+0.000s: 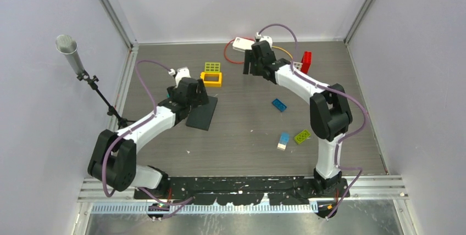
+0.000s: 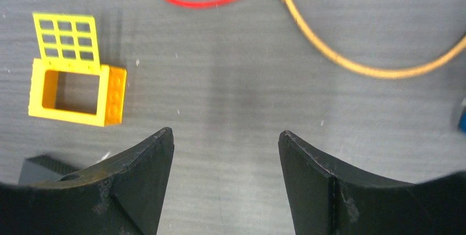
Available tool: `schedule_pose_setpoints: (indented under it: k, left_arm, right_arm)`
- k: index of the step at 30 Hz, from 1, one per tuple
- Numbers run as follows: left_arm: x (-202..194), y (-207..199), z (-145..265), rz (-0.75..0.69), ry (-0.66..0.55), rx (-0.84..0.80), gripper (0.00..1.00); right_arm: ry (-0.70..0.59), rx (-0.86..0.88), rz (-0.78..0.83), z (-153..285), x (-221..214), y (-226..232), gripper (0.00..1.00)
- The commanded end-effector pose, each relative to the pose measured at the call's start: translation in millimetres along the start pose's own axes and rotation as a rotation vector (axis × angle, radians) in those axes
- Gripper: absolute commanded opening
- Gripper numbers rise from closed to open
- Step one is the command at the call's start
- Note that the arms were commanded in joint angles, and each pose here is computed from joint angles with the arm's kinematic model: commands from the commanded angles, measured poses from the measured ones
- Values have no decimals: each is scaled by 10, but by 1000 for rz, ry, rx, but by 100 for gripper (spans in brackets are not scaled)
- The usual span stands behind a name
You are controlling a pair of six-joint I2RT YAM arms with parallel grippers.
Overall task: Insert the plug into the switch port
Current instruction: Adjust the switch port at the center of the board, then move the switch port to the center of the board.
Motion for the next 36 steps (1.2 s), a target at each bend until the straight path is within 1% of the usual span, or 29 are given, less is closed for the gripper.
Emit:
schedule_pose_setpoints:
  k: [1,4,5,7,11,17,20,23,27,28,30,33,35,36]
  left_arm:
    - [149,-65,-39,41,-91,-14,99]
    - [116,-29,-47,48,-110,8,99]
    - [107,-21,-61,49,-111,20,99]
    - [98,-18,-83,45,-105,32,99]
    - [71,-46,-160,36,-81,38,99]
    - [86,-63,-190,23,-73,40,99]
    - [234,-124,-133,-8,-118,-24,99]
    - [580,-294,-93,-37,-184,-123,100]
    - [1100,-590,-343,-65,-168,-187,100]
    - [1279,-687,-419,-67,-185,-218,100]
    - [1426,-843,-674,-78,-178,-256,100]
    - [1467,-1023,-1124,-84,-119,-306,99]
    - [1367,-1111,-1427,-85,-83,-323,99]
    - [1353,-1145,-1516,-82,-95,-330,99]
  right_arm:
    - [-82,-20,136,-148,355,38,75]
    - [-102,-27,171,-369,560,6,78]
    - [-122,-23,162,-436,704,15,78]
    - [-102,-33,153,-623,761,-19,78]
    - [-153,-20,78,-936,984,-74,78]
    - [-202,134,-62,-1282,1023,-54,78]
    - [-206,186,-71,-1346,1000,-14,78]
    - [-224,186,-76,-1401,1006,-20,78]
    - [-250,164,-135,-1474,1049,-62,78]
    - [-260,153,-155,-1497,1061,-83,78]
    - [-278,138,-208,-1572,1062,-121,78]
    - [-311,146,-289,-1685,1078,-158,78]
    - [-350,171,-345,-1765,1107,-168,78]
    - [-362,180,-370,-1818,1106,-180,78]
Point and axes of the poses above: each gripper's point midway between its finger pads, its own z axis back along the fingers, its own y axis along the line the jaws close on, x = y × z, the point moved 9 cm from there along z, back along the fingers, and after that the axes turned 9 degrees about -z, right-handed, at the moved point
